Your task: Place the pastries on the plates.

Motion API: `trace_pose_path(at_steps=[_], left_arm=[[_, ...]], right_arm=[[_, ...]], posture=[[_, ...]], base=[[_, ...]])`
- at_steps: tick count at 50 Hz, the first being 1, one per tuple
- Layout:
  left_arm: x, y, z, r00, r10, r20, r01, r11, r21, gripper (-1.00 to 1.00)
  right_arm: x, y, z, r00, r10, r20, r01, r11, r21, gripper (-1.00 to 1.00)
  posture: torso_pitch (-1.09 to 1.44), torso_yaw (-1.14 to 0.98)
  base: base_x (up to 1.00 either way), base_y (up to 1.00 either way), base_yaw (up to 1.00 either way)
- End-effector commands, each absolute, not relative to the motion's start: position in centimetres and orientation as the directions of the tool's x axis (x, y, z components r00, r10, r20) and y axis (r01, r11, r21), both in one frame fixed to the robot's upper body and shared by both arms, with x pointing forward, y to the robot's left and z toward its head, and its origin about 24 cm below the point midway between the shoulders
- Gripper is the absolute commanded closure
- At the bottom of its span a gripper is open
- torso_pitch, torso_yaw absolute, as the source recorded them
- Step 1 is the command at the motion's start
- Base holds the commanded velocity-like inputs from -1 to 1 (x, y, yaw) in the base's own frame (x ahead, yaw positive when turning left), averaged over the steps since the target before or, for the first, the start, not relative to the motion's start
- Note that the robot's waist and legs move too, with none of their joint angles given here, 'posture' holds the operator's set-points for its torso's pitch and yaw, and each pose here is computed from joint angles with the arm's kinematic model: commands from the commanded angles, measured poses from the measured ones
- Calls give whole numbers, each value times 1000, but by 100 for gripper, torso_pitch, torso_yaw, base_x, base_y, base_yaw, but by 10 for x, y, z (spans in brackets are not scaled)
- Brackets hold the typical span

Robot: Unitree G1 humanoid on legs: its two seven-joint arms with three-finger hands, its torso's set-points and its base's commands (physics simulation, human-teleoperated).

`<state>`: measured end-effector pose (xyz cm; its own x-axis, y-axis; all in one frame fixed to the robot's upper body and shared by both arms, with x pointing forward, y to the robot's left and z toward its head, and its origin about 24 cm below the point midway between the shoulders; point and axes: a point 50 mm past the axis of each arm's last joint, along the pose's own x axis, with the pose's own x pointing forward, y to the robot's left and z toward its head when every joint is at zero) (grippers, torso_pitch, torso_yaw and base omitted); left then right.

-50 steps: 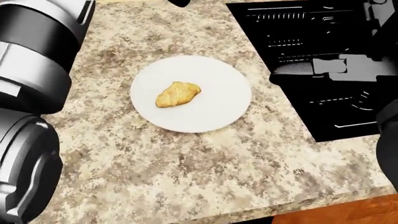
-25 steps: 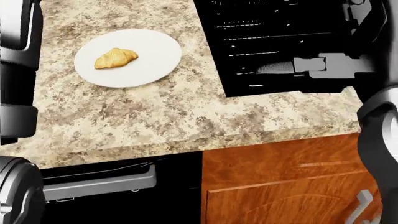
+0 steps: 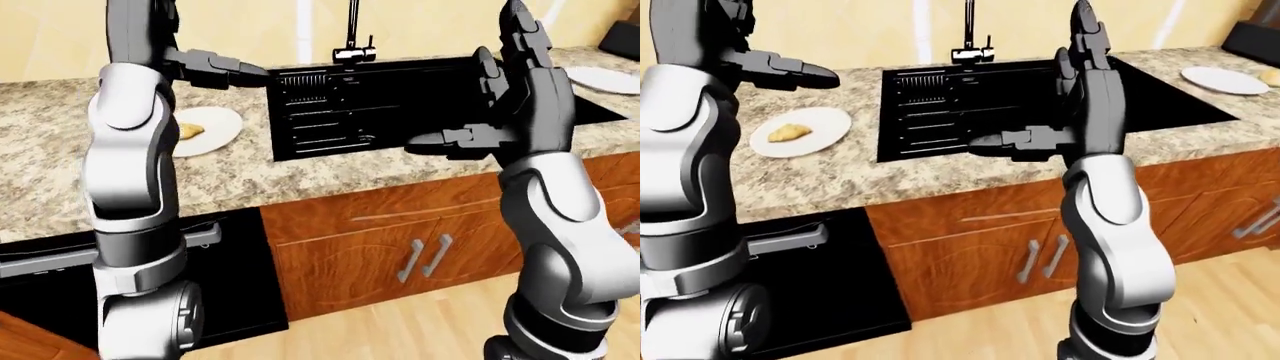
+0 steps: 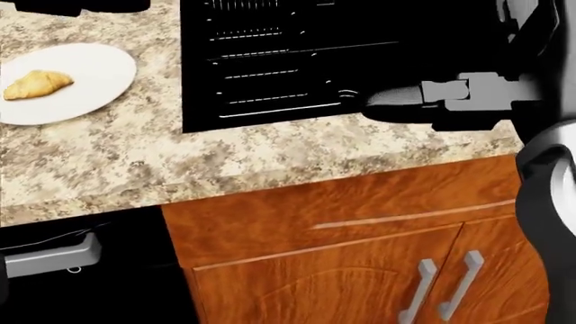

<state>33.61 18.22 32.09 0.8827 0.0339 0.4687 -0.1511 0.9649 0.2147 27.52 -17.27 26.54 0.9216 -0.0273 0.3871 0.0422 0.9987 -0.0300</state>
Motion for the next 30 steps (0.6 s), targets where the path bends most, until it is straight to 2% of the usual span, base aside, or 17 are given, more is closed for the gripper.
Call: trace_pose_path(at_steps=[1, 2, 12, 24, 30], left_arm=[[326, 179, 340, 854, 43, 518, -164, 968, 189, -100], [324, 181, 342, 830, 55, 556, -169, 973, 156, -100], [312, 179, 341, 819, 39, 572, -160, 974, 163, -100], [304, 177, 340, 822, 21, 570, -155, 970, 188, -100], [305, 179, 338, 827, 27, 562, -159, 969, 187, -100]], right_arm=[[268, -176, 284, 873, -43, 485, 65, 997, -29, -100], [268, -175, 284, 873, -43, 486, 66, 997, -30, -100], [268, -175, 285, 873, -39, 487, 62, 998, -32, -100], [270, -173, 287, 874, -35, 484, 52, 998, -22, -100], [275, -172, 286, 883, -57, 466, 68, 998, -8, -100]], posture=[[0, 0], [0, 0], [0, 0], [0, 0], [0, 0]], base=[[39, -49, 0], [41, -50, 0], [45, -62, 0], [46, -68, 0], [9, -61, 0]])
